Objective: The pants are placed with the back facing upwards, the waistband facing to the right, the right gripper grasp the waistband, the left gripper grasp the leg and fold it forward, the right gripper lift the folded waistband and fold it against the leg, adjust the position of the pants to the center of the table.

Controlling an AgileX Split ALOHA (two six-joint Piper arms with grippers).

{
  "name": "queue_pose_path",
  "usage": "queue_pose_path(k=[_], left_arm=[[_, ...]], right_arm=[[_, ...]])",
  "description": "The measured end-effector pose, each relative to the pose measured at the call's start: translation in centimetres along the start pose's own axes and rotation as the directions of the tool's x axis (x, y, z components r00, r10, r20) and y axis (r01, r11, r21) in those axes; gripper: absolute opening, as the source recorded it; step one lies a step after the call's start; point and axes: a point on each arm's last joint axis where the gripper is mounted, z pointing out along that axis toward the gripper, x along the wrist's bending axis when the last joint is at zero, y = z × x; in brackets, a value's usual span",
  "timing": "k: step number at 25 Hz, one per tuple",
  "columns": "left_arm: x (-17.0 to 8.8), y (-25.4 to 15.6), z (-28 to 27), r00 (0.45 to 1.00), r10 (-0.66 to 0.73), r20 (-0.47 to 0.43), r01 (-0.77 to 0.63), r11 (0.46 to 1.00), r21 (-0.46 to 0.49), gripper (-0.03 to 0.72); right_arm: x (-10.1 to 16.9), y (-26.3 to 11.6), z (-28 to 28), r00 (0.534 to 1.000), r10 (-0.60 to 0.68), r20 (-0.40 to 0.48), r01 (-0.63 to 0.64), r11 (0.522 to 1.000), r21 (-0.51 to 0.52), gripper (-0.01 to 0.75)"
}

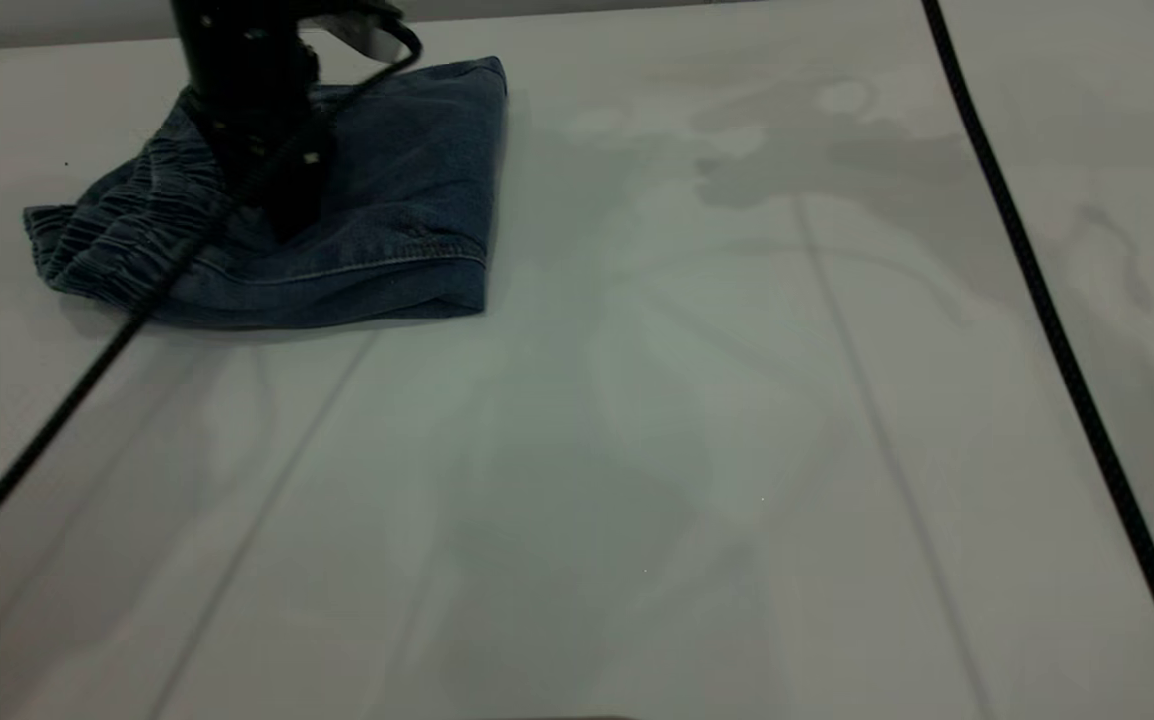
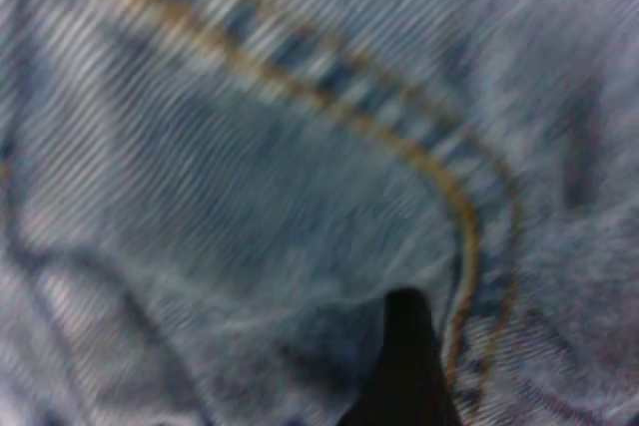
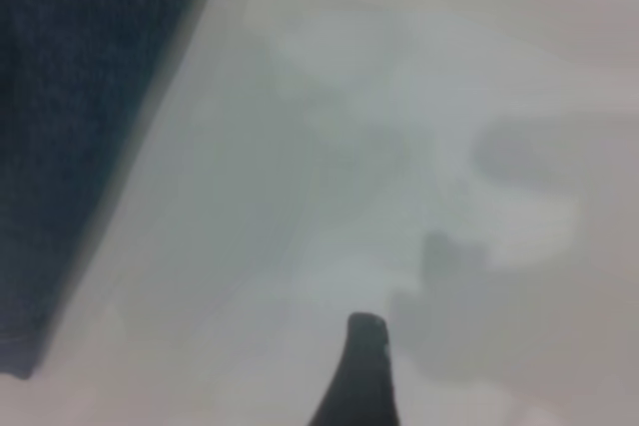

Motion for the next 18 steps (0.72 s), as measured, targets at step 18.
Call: queue_pose_path(k=[18], left_arm=[[-6.9, 6.2, -2.9, 0.988, -0.088, -0.124, 0.080, 0.995, -0.063, 0.506]], right_arm=[[1.3, 1.1, -7.2, 0.996, -0.070, 0.050, 0.072, 0.997, -0.040, 0.573]])
